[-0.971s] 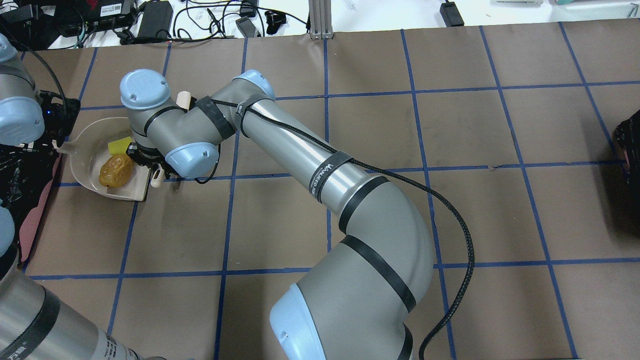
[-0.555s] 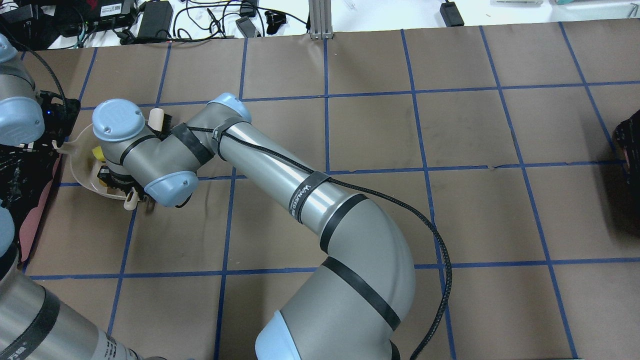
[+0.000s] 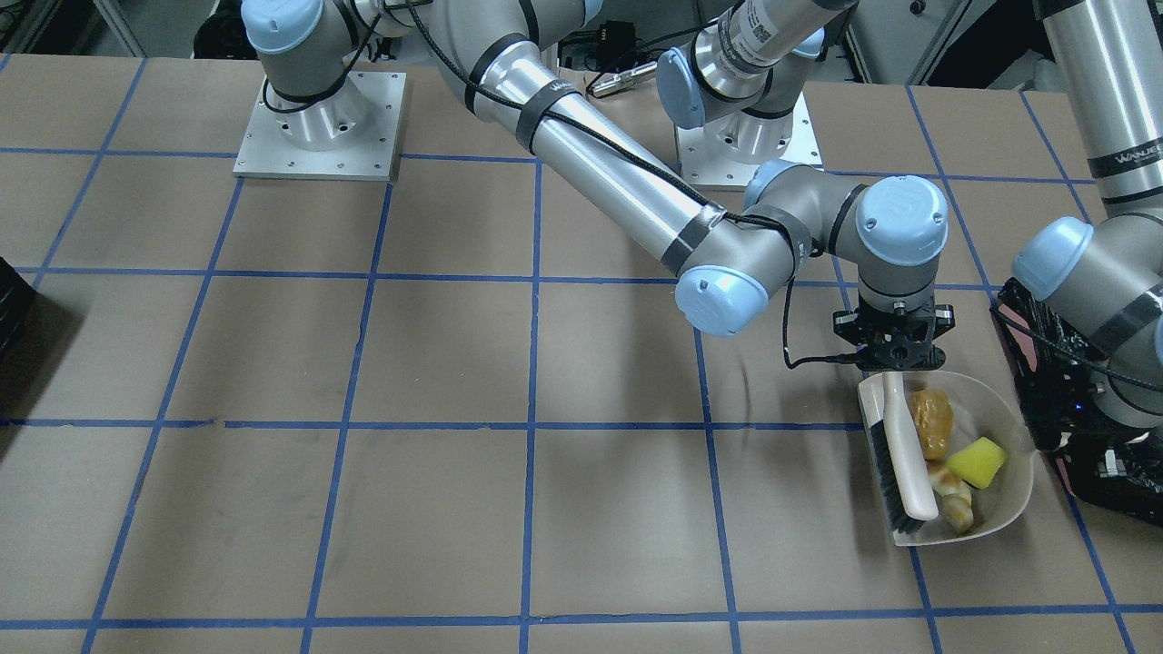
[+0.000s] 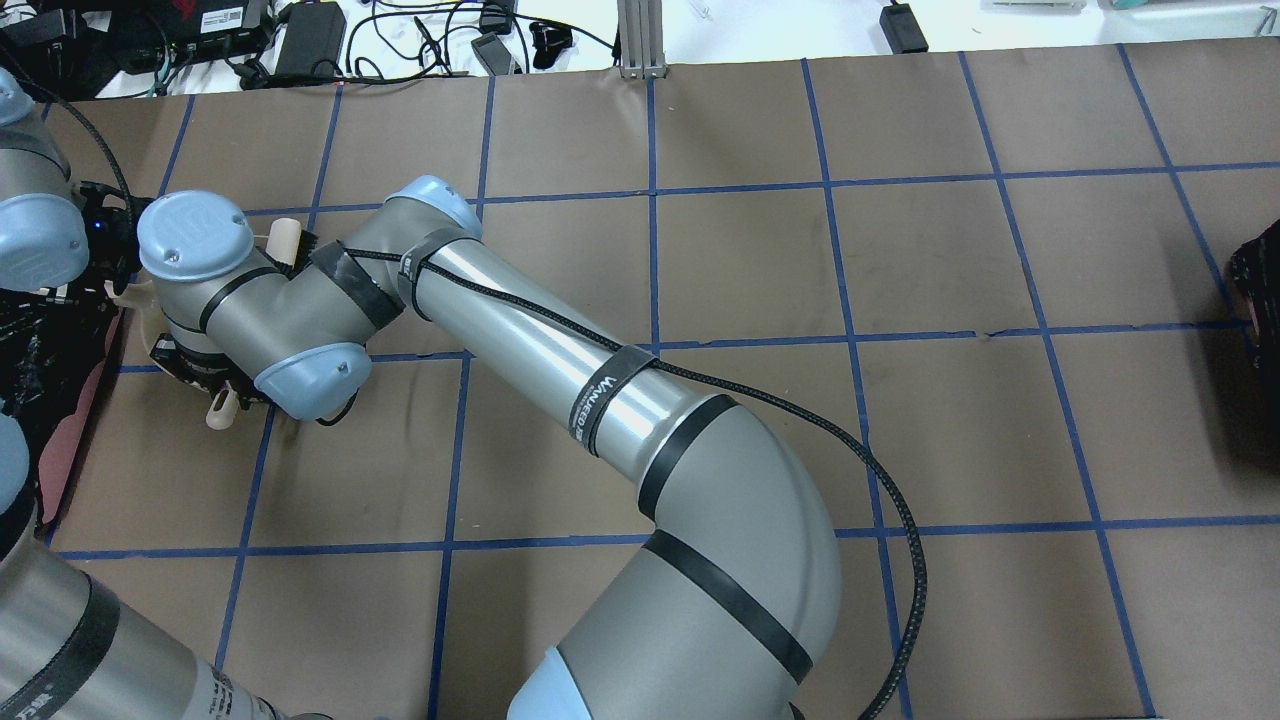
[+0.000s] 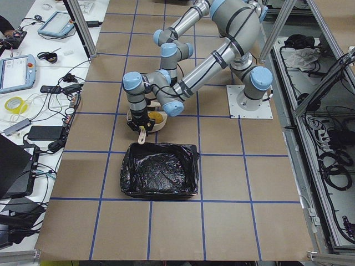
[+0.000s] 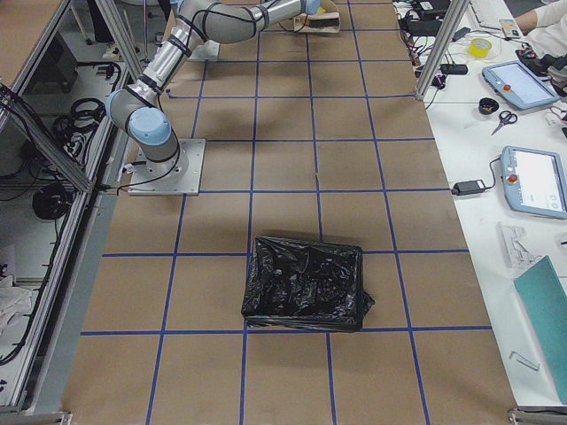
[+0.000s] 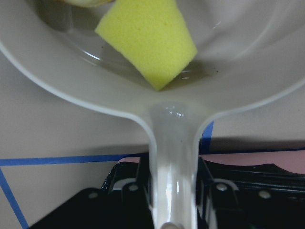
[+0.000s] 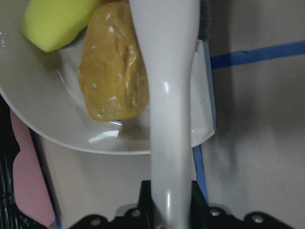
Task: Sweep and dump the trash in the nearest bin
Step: 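Brush the remaining trash into the dustpan with the right gripper, then lift the loaded dustpan with the left gripper while the right withdraws the brush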
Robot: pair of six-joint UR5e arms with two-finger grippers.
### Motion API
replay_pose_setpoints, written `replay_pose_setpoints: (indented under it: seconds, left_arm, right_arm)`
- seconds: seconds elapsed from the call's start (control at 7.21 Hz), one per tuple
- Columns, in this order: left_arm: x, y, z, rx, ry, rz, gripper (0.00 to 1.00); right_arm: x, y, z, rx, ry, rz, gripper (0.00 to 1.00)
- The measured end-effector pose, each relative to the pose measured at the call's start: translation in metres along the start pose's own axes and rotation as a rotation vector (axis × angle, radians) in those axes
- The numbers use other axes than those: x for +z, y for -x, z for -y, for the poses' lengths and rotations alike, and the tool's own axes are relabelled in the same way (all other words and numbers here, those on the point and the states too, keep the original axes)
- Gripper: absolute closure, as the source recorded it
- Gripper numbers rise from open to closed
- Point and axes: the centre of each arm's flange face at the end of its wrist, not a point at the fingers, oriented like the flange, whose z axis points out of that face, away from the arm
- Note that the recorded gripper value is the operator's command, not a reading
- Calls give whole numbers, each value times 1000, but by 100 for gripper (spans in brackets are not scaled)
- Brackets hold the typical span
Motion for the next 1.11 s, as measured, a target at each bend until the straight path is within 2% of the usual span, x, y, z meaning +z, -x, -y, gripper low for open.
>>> replay_pose_setpoints:
  seconds: [0.42, 0.56, 0.83, 1.11]
  left_arm:
    - [-15, -1, -7, -16, -11, 28, 100]
    - [-23, -5, -16, -31, -46, 43, 100]
    - [-46, -26, -64, -94, -172, 44, 100]
    - [-72, -63, -140, -162, -246, 22, 100]
  right_arm:
    - [-69, -47, 64, 76, 25, -103, 100]
    - [-96, -71, 84, 95, 38, -115, 100]
    - [-157, -119, 97, 90, 67, -114, 100]
    - [-200, -184, 94, 27, 109, -106, 100]
